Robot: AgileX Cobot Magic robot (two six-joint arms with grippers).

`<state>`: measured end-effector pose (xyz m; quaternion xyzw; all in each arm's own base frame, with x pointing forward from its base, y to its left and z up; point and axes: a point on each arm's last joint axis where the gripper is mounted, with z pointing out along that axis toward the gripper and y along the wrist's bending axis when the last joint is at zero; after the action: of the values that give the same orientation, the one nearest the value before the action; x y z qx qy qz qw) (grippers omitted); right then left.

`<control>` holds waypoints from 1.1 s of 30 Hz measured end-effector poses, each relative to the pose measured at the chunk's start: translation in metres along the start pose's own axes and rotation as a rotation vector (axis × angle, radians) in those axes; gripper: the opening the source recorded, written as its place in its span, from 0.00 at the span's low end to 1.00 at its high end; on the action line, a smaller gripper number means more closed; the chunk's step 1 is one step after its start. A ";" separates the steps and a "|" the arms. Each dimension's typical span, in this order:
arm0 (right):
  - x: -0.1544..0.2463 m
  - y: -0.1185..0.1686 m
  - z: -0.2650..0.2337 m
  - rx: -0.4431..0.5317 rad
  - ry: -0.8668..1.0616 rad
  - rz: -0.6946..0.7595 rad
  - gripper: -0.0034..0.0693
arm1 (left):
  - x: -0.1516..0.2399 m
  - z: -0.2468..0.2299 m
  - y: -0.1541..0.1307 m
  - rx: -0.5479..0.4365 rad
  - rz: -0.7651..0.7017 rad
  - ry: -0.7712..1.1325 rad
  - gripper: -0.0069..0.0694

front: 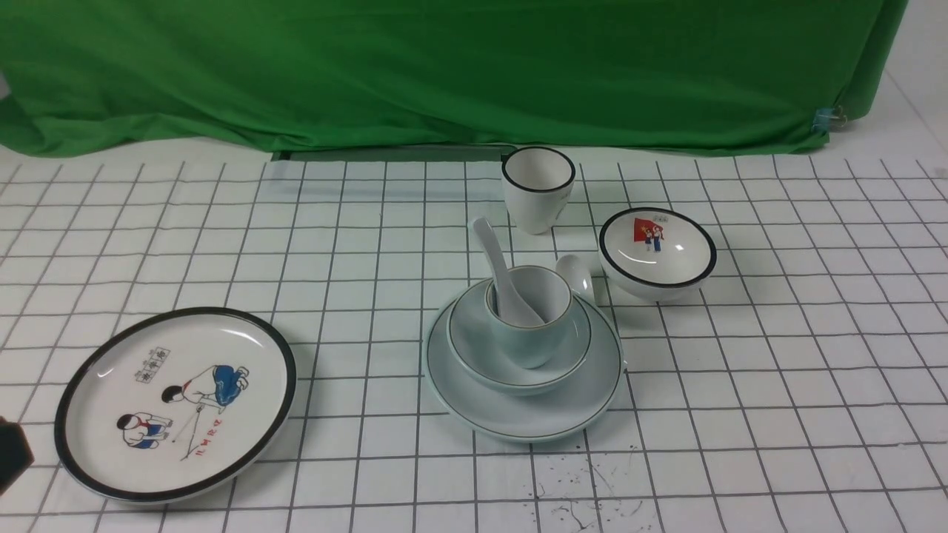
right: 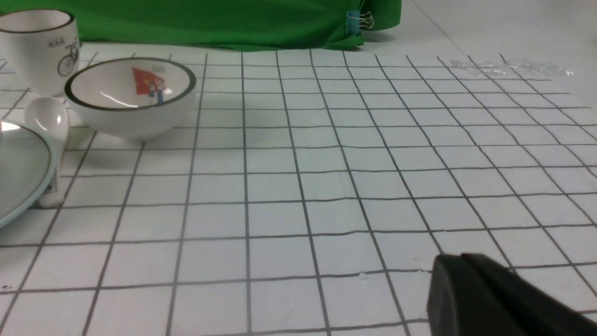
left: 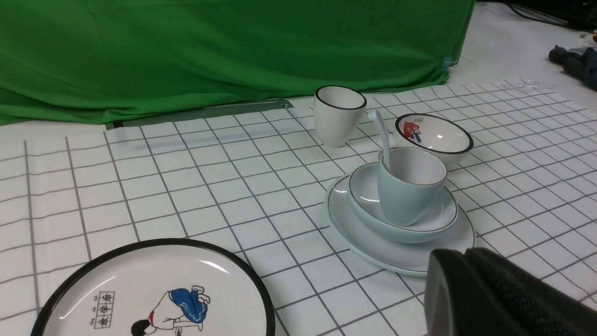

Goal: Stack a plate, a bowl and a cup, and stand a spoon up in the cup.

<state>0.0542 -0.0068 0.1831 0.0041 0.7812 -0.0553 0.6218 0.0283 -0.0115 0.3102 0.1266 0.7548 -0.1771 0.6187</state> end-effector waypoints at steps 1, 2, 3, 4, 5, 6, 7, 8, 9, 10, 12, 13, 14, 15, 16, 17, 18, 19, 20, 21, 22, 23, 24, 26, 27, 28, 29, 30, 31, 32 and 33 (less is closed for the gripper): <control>0.000 0.000 0.000 0.000 0.000 0.000 0.07 | 0.000 0.000 0.000 0.000 0.000 0.000 0.05; 0.000 0.000 0.000 0.000 0.000 0.000 0.07 | 0.000 0.000 0.000 0.000 0.000 0.000 0.05; 0.000 0.000 0.000 0.000 0.000 0.000 0.07 | 0.000 0.000 0.000 0.000 0.000 0.000 0.05; 0.000 0.000 0.000 0.000 0.000 0.001 0.07 | 0.000 0.000 0.000 0.000 0.000 0.000 0.05; 0.000 0.000 0.000 0.000 0.000 0.000 0.08 | 0.000 0.000 0.000 0.000 0.000 0.000 0.05; 0.000 0.000 0.000 0.000 0.000 0.000 0.08 | 0.000 0.000 0.000 0.000 0.000 0.000 0.05; 0.000 0.000 0.000 0.000 0.000 0.000 0.09 | 0.000 0.000 0.000 0.000 0.000 0.000 0.05; 0.000 0.000 0.000 0.000 0.000 0.000 0.09 | 0.000 0.000 0.000 0.000 0.000 0.000 0.05; 0.000 0.000 0.000 0.000 0.000 -0.001 0.10 | 0.000 0.000 0.000 0.000 0.000 0.000 0.05; 0.000 0.000 0.000 0.000 0.000 0.001 0.10 | 0.000 0.000 0.000 0.000 0.000 0.000 0.05; 0.000 0.000 0.000 0.000 0.000 0.000 0.10 | 0.000 0.000 0.000 0.000 0.000 0.000 0.05; 0.000 0.000 0.000 0.000 0.000 0.000 0.11 | 0.000 0.000 0.000 0.000 0.000 0.001 0.05; 0.000 0.000 0.000 0.000 0.000 0.000 0.11 | 0.000 0.000 0.000 0.000 0.000 0.001 0.05; 0.000 0.000 0.000 0.000 0.000 0.000 0.12 | 0.000 0.000 0.000 0.000 0.000 0.001 0.05; 0.000 0.000 0.000 0.000 0.000 0.001 0.12 | 0.000 0.000 0.000 0.000 0.000 0.001 0.05; 0.000 0.000 0.000 0.000 0.000 0.001 0.12 | 0.000 0.000 0.000 0.000 0.000 0.001 0.05; 0.000 0.000 0.000 0.000 0.000 0.000 0.12 | 0.000 0.000 0.000 0.000 0.000 0.001 0.05; 0.000 0.000 0.000 0.000 0.000 0.000 0.12 | 0.000 0.000 0.000 0.000 0.000 0.001 0.05; 0.000 0.000 0.000 0.000 0.000 0.000 0.12 | 0.000 0.000 0.000 0.000 0.000 0.001 0.05; 0.000 0.000 0.000 0.000 0.000 0.000 0.12 | 0.000 0.000 0.000 0.000 0.000 0.001 0.05; 0.000 0.000 0.000 0.000 0.000 0.000 0.12 | 0.000 0.000 0.000 0.000 0.000 0.001 0.05; 0.000 0.000 0.000 0.000 0.000 0.000 0.13 | 0.001 0.001 0.000 -0.001 0.001 0.000 0.05; 0.000 0.000 0.000 0.000 0.000 0.000 0.13 | 0.003 0.002 0.001 -0.005 0.007 0.002 0.05; 0.000 0.000 0.000 0.000 0.000 0.000 0.14 | 0.006 0.006 0.002 -0.010 0.019 -0.007 0.05; 0.000 0.000 0.000 0.000 0.000 -0.002 0.14 | 0.007 0.008 0.002 -0.012 0.026 -0.027 0.05; 0.000 0.000 0.000 0.000 0.000 -0.002 0.15 | 0.007 0.008 0.002 -0.012 0.026 -0.034 0.05; 0.000 0.000 0.000 0.000 0.000 -0.002 0.15 | 0.007 0.010 0.002 -0.015 0.030 -0.061 0.05; 0.000 0.000 0.000 0.000 0.000 -0.001 0.15 | 0.008 0.014 0.003 -0.034 0.044 -0.129 0.05; 0.000 0.000 0.000 0.000 0.000 -0.001 0.16 | 0.013 0.019 0.005 -0.073 0.079 -0.174 0.05; 0.000 0.000 0.000 0.000 0.000 -0.001 0.16 | 0.013 0.021 0.005 -0.089 0.094 -0.212 0.05; 0.000 0.000 0.000 0.000 0.000 -0.001 0.16 | 0.017 0.024 0.008 -0.127 0.116 -0.249 0.05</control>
<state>0.0542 -0.0068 0.1832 0.0039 0.7811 -0.0557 0.6219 0.0496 -0.0153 0.2885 0.1080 0.6734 -0.1074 0.7234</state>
